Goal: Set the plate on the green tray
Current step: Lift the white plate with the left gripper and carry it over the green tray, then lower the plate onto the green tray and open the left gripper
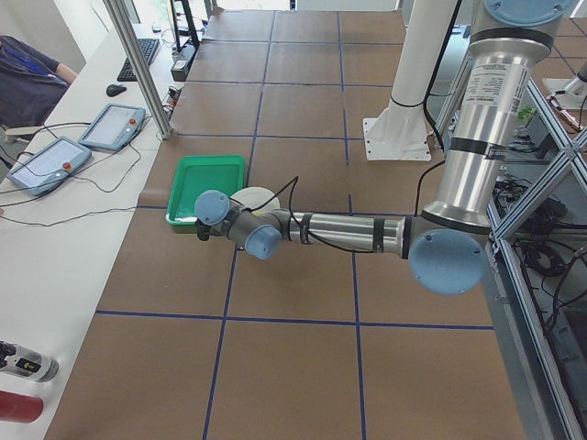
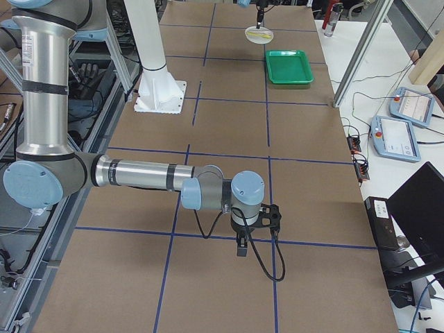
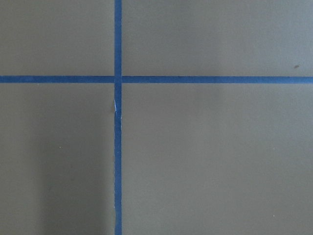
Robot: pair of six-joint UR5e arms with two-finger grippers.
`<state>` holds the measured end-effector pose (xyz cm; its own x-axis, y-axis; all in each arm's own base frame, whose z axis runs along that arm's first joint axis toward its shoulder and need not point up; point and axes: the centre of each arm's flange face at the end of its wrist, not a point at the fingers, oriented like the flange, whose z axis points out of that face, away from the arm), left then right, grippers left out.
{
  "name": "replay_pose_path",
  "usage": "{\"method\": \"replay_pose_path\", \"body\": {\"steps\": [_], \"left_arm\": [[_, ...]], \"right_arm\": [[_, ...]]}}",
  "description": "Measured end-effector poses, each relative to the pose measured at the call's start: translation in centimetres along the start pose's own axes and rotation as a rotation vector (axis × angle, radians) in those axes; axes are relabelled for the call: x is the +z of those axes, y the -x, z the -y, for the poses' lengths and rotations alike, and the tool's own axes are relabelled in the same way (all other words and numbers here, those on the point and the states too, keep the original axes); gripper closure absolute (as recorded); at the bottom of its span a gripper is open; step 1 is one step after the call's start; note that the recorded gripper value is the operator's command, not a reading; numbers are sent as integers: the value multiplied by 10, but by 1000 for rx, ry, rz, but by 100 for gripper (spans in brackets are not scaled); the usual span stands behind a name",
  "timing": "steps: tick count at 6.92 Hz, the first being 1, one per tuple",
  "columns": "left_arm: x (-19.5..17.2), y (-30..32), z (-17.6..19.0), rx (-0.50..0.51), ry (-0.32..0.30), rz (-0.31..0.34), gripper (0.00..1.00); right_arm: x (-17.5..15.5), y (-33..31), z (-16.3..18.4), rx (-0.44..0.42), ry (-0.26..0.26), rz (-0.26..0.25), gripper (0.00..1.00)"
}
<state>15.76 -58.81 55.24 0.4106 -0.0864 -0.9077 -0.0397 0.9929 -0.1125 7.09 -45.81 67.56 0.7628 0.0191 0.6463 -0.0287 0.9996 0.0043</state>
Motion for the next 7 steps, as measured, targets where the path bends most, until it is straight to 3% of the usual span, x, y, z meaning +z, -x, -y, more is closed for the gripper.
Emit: {"method": "replay_pose_path", "body": {"steps": [3,5,7], "left_arm": [[50,-93,67,-182,-76,52,100],[77,-128,89,-362,-172,13,100],[93,-146,95,-454,-203,-23,100]], "right_arm": [[0,0,0,0,0,0,0],[0,0,0,0,0,0,0],[0,0,0,0,-1,0,0]]}}
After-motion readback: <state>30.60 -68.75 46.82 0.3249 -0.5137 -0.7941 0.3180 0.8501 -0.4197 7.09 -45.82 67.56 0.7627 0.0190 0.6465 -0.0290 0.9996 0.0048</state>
